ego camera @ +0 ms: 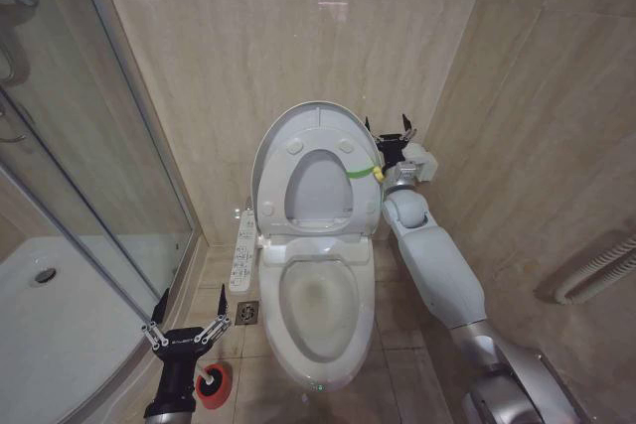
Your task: Open the toilet lid, clean the toilet bowl with a toilet brush, close the toilet lid, and flush.
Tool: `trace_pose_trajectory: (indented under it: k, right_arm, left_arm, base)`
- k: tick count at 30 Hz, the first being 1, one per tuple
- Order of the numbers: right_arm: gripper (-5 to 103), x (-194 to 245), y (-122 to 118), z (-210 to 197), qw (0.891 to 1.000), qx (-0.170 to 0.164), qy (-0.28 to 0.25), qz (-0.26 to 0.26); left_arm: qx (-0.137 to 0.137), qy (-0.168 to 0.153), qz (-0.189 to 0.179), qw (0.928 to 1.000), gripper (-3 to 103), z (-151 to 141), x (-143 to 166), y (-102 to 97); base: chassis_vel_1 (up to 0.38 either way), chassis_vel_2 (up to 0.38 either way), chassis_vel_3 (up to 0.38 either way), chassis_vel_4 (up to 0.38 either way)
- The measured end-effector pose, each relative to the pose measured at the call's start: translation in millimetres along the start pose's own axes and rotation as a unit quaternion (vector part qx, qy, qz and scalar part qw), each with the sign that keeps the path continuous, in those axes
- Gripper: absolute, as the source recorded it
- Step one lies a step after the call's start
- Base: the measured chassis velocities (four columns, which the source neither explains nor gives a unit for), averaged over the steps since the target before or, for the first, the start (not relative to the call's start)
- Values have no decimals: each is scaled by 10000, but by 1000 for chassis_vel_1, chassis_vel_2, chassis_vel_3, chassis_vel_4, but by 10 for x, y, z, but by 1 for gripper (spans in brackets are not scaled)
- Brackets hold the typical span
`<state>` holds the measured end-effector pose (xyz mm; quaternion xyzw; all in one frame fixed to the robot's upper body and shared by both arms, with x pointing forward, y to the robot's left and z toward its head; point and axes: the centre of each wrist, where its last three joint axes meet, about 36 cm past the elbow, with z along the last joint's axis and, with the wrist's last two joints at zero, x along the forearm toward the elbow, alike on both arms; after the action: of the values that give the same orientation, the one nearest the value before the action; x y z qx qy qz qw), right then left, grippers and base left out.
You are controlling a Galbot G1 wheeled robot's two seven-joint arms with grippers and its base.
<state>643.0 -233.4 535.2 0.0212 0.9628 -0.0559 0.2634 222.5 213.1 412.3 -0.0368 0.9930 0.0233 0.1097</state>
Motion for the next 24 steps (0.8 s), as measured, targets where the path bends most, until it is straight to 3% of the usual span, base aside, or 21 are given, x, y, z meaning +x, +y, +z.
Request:
trace_pose_trajectory:
  k: [12, 24]
  right_arm:
    - [100, 487, -264, -45, 9988, 258, -110, -411]
    - [100, 961, -456, -62, 9984, 306, -123, -451]
  left_arm:
    - [0, 0, 0, 10000, 100, 0, 0, 0]
    - [0, 1, 0, 10000, 100, 0, 0, 0]
  base:
    - [0, 0, 0, 0]
    - [0, 0, 0, 0]
